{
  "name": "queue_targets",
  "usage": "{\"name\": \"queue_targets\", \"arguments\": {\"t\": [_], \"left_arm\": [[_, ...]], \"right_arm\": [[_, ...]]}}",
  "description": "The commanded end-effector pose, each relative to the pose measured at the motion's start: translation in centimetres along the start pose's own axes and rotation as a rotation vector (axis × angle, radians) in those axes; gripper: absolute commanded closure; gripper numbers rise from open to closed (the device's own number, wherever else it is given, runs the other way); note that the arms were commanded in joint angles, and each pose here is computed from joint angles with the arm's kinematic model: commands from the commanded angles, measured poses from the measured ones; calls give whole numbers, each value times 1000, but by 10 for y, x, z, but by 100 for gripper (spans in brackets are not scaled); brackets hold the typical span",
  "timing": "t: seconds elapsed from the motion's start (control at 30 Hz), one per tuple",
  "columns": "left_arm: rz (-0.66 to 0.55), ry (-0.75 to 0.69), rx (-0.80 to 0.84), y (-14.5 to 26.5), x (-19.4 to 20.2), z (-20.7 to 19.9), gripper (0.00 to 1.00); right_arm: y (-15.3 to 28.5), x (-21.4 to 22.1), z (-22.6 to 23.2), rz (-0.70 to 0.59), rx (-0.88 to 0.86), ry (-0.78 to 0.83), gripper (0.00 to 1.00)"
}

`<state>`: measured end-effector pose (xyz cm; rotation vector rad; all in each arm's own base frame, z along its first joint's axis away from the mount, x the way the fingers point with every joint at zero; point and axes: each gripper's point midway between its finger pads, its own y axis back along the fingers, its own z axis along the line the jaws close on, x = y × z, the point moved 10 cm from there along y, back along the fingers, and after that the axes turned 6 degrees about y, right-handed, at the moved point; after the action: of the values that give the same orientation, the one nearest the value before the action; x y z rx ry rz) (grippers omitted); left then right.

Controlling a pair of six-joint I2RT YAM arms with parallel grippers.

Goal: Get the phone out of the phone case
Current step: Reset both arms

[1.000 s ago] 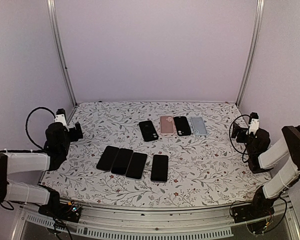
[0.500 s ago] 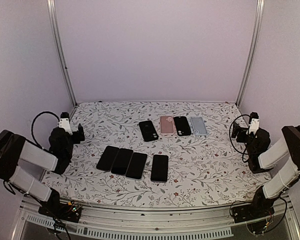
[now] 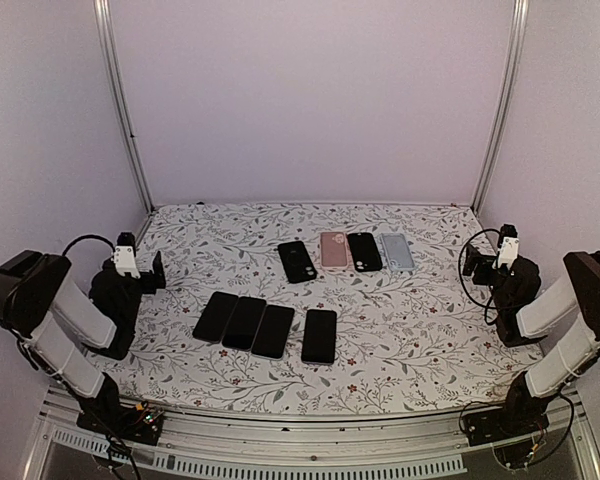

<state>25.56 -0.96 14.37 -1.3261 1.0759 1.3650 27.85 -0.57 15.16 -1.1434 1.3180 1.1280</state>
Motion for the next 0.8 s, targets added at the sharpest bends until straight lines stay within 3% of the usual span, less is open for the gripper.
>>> {"name": "queue_targets", "arguments": {"t": [0.0,0.07,0.77], "left_arm": [[-31,10,105,-18,-11,-3,1],[9,32,95,-25,-10,-1,1],[6,39,102,-26,-10,1,1]], "right_arm": [[-2,-5,-1,-31,6,-1,1],[-2,-5,-1,-31,7,-1,1],[-2,-5,-1,-29,4,-1,1]]}}
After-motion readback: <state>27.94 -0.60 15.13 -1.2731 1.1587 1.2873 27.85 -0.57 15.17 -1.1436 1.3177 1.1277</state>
